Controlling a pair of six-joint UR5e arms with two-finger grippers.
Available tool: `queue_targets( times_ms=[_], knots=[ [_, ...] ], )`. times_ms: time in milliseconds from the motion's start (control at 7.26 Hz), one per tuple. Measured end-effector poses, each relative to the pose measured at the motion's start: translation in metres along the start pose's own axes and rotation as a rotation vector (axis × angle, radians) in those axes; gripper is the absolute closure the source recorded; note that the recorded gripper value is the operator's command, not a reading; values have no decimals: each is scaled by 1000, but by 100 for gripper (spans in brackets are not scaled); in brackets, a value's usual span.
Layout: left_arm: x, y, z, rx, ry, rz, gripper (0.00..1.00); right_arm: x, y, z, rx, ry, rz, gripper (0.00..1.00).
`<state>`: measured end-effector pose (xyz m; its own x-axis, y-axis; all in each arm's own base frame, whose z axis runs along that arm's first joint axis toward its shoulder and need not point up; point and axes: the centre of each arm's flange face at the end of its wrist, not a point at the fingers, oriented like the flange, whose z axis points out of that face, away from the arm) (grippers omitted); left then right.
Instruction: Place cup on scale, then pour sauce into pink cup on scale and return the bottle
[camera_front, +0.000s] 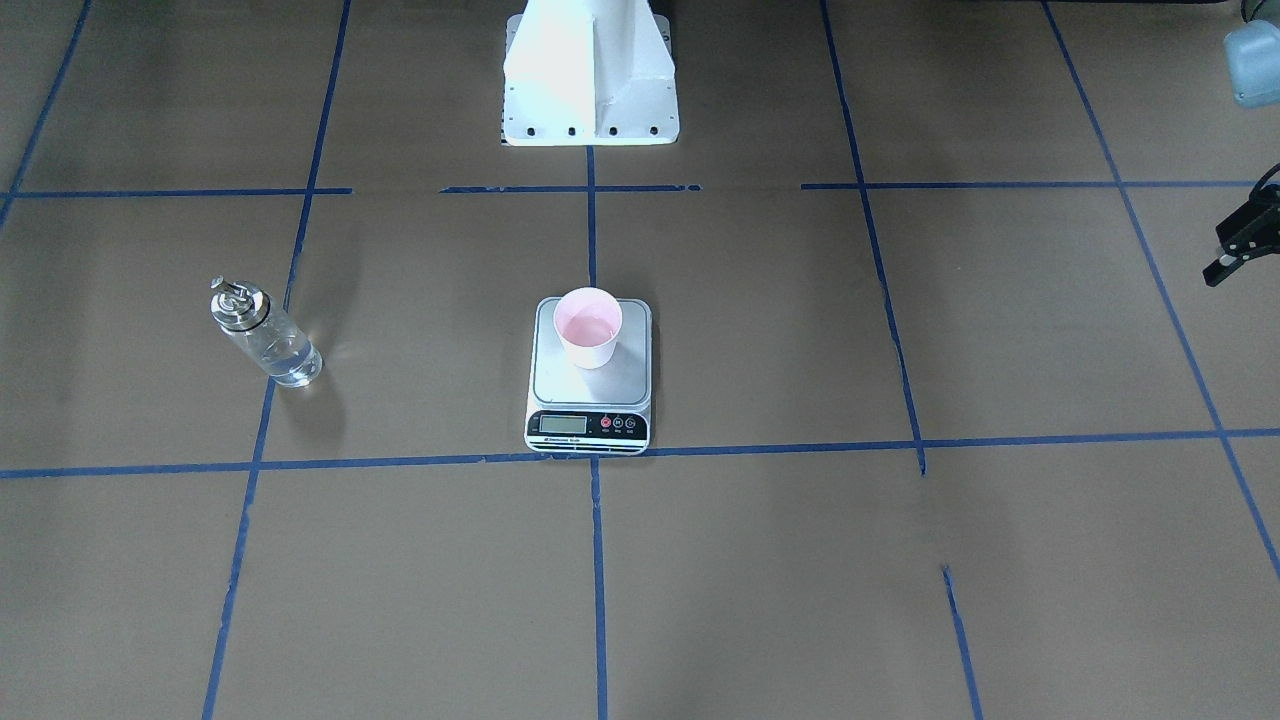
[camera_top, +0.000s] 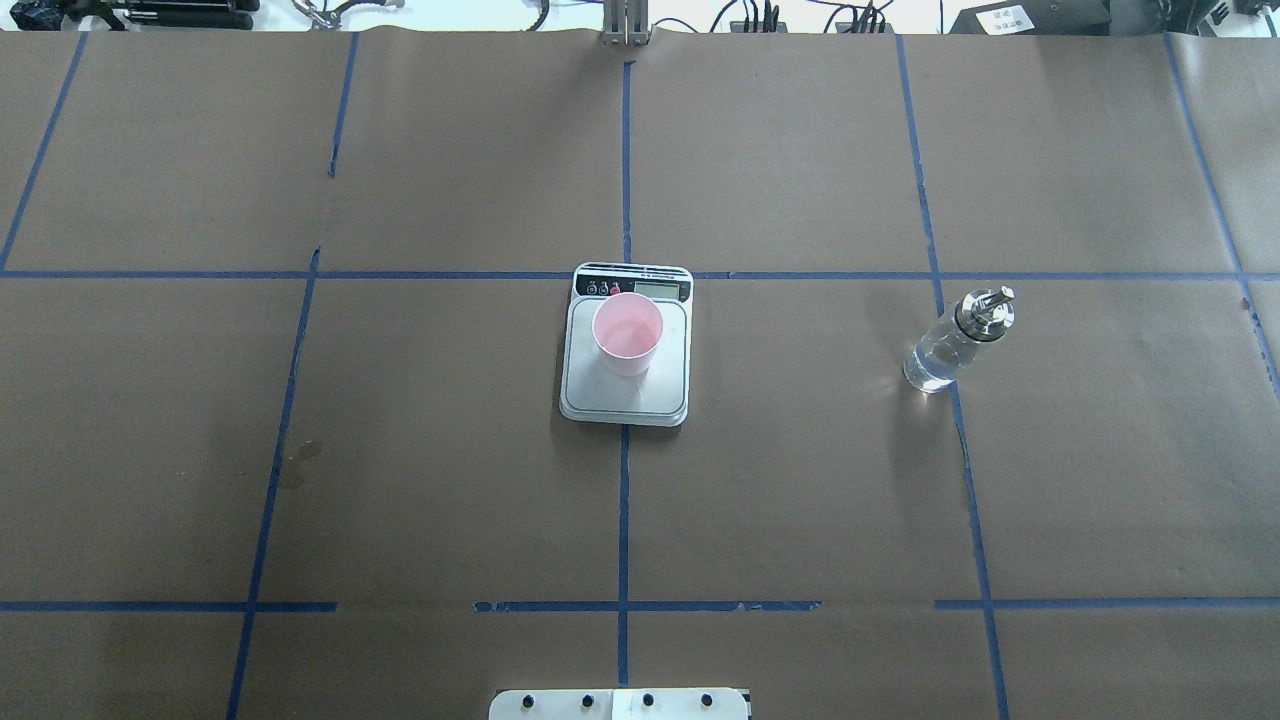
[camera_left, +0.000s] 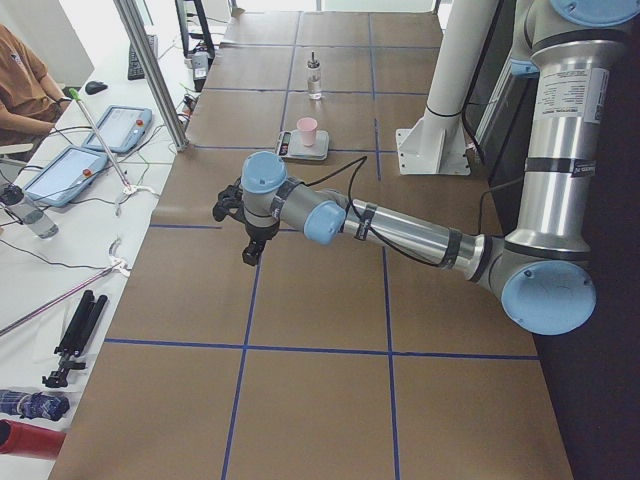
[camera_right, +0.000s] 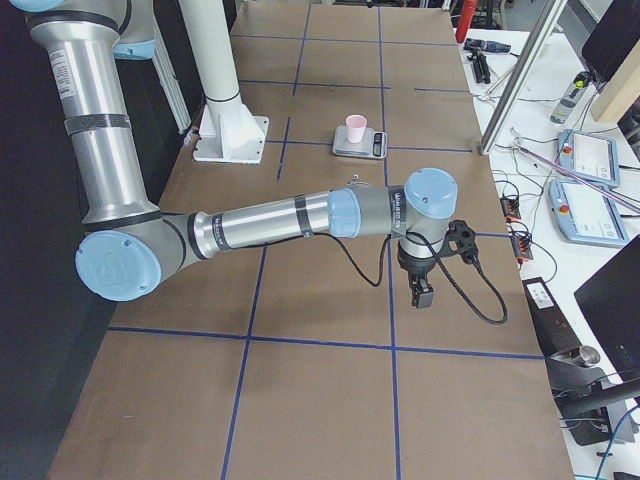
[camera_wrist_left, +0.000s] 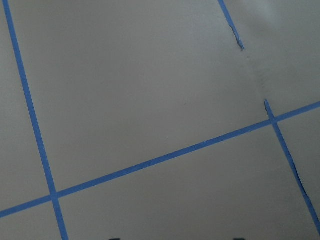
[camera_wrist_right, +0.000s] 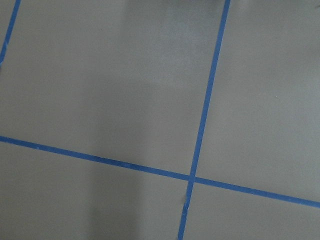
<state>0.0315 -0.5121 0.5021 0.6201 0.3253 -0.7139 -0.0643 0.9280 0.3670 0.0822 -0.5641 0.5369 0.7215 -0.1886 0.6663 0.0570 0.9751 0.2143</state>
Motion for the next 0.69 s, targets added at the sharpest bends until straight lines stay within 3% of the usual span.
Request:
queue_targets(
  times_ms=[276, 551, 689],
  knots=[
    [-5, 5, -1, 10, -10, 0, 0, 4, 31, 6, -1, 13, 12, 0],
    [-59, 13, -29, 42, -62, -116, 0, 26, 48, 30, -14, 10, 25, 0],
    [-87, 17, -32, 24, -81, -188, 0, 35, 53, 41, -21, 4, 32, 0]
  ],
)
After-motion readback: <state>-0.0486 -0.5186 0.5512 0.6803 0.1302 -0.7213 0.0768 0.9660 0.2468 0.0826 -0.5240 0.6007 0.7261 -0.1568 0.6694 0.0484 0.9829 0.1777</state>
